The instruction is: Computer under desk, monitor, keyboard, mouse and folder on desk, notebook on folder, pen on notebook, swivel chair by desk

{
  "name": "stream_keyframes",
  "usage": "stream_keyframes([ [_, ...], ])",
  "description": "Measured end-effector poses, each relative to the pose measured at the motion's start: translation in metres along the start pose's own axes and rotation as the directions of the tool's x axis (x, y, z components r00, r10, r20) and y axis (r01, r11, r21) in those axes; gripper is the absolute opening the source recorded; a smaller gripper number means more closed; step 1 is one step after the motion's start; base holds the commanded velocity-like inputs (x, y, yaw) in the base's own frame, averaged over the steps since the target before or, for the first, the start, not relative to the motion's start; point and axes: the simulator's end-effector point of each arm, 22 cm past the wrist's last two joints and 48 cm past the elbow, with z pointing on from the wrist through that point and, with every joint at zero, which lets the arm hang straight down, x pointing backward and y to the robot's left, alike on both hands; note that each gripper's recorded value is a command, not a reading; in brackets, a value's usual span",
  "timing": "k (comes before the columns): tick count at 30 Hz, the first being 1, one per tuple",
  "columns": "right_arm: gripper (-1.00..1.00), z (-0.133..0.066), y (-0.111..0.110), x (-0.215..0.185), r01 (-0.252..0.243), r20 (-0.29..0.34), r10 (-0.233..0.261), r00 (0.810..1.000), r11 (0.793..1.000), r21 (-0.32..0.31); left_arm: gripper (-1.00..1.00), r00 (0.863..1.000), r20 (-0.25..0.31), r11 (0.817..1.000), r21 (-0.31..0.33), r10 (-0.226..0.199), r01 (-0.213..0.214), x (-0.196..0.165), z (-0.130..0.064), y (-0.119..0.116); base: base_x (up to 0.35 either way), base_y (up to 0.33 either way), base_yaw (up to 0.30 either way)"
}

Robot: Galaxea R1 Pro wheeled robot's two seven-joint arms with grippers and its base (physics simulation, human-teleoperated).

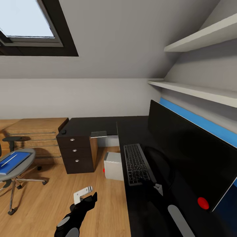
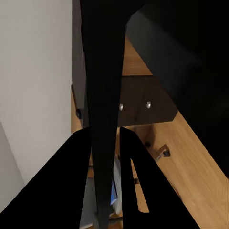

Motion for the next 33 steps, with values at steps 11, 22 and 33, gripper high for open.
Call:
stream_keyframes([
  [11, -1.0, 0.0, -0.0003, 0.0, -0.001, 0.0, 0.001, 1.0, 1.0, 0.002, 1.0, 1.0, 0.0, 1.0, -0.011, 0.002, -0.002, 0.0001, 0.0012, 0.0044, 0.0, -0.068, 0.0],
  [22, -1.0, 0.0, -0.0004, -0.0005, -0.001, 0.001, 0.001, 1.0, 1.0, 0.002, 1.0, 1.0, 0.0, 1.0, -0.01, 0.002, -0.002, 0.0, 0.0012, 0.0044, 0.0, -0.005, 0.0],
  [33, 1.0, 0.0001, 0.0004, 0.0005, -0.002, -0.001, 0.002, 1.0, 1.0, 0.0, 1.0, 1.0, 0.002, 1.0, -0.012, 0.004, -0.004, -0.0006, 0.0013, 0.0053, 0.0, 0.0, 0.0],
])
